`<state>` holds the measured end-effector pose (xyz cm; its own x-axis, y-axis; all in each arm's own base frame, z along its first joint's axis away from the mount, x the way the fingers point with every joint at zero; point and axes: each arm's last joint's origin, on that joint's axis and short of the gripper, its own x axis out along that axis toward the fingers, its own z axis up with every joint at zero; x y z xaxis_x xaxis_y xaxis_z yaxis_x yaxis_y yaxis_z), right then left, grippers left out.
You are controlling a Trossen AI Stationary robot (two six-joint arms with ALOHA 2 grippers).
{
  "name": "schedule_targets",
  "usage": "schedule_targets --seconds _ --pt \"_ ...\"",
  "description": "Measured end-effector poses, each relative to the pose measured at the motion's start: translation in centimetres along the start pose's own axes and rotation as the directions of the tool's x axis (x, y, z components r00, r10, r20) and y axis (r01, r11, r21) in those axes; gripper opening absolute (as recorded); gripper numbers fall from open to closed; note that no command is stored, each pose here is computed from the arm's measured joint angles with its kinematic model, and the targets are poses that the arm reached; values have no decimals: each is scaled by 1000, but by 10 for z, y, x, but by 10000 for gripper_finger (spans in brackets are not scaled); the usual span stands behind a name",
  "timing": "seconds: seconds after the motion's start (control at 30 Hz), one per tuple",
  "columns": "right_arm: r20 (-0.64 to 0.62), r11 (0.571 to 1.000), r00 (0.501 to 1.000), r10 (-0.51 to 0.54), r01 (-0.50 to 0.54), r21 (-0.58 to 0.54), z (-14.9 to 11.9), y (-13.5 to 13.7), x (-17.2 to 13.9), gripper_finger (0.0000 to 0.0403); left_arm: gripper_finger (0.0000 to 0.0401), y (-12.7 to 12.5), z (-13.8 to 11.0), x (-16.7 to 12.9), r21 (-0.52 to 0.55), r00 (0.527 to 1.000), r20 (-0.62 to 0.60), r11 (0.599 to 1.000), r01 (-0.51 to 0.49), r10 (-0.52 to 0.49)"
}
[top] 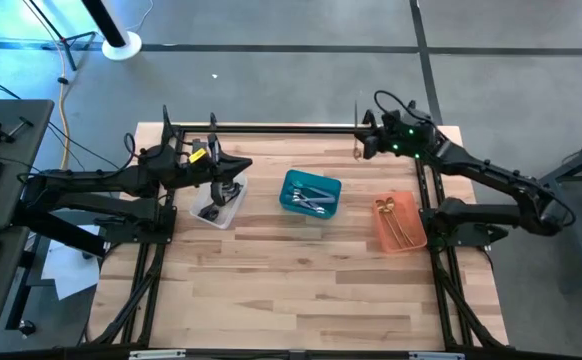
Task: Sort silverware by color (type)
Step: Put the gold spoon into the orange bin
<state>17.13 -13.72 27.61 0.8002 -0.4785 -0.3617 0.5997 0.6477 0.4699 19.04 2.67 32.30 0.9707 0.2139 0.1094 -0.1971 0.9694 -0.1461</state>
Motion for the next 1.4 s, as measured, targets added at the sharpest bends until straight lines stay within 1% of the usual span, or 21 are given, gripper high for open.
schedule_targets --seconds 0.13,0.2,0.27,0.4,0.53,0.7,0.83,0.9,0.97,1.07,1.13,1.23,1.33,1.4 --pt "109 986 982 155 -147 -77 9 19 0 0 1 0 1 0 -1 1000 14 1000 2 -2" --pt "153 973 964 217 -200 -116 12 28 -2 0 1 0 1 0 -1 1000 13 1000 2 -2" --pt "173 963 951 255 -233 -138 13 34 -2 0 1 0 1 0 -1 1000 13 1000 2 -2" --pt "160 953 945 285 -261 -153 10 40 -2 0 1 0 1 0 -1 1000 13 1000 2 -2" --pt "120 931 931 344 -321 -174 4 50 -3 0 1 0 1 0 18 1000 12 1000 1 -2" --pt "88 895 903 420 -396 -203 -9 75 -6 0 0 0 -3 4 -16 1000 -6 1000 -1 0" --pt "107 872 878 467 -438 -218 -21 98 -11 0 0 0 -12 14 -38 999 -51 999 10 -12" --pt "127 861 862 491 -457 -222 -26 109 -14 0 0 -2 -17 22 -43 997 -51 997 57 -59" --pt "142 853 851 506 -469 -227 -32 120 -14 0 0 -4 -19 30 -46 993 -21 992 114 -115" --pt "143 844 843 518 -476 -248 -36 135 -12 0 0 -6 -20 42 -45 988 -8 987 156 -156" --pt "133 831 837 531 -483 -275 -36 146 -9 0 0 -7 -19 49 -42 987 -14 986 162 -163" --pt "130 808 823 553 -492 -323 -30 163 -3 0 0 -8 -17 55 -9 987 -26 987 161 -162" --pt "109 795 821 561 -498 -347 -27 172 6 0 0 -8 -15 57 6 986 -24 987 163 -163" --pt "105 796 826 554 -489 -356 -26 172 10 0 0 -8 -14 56 6 986 -26 986 164 -164"
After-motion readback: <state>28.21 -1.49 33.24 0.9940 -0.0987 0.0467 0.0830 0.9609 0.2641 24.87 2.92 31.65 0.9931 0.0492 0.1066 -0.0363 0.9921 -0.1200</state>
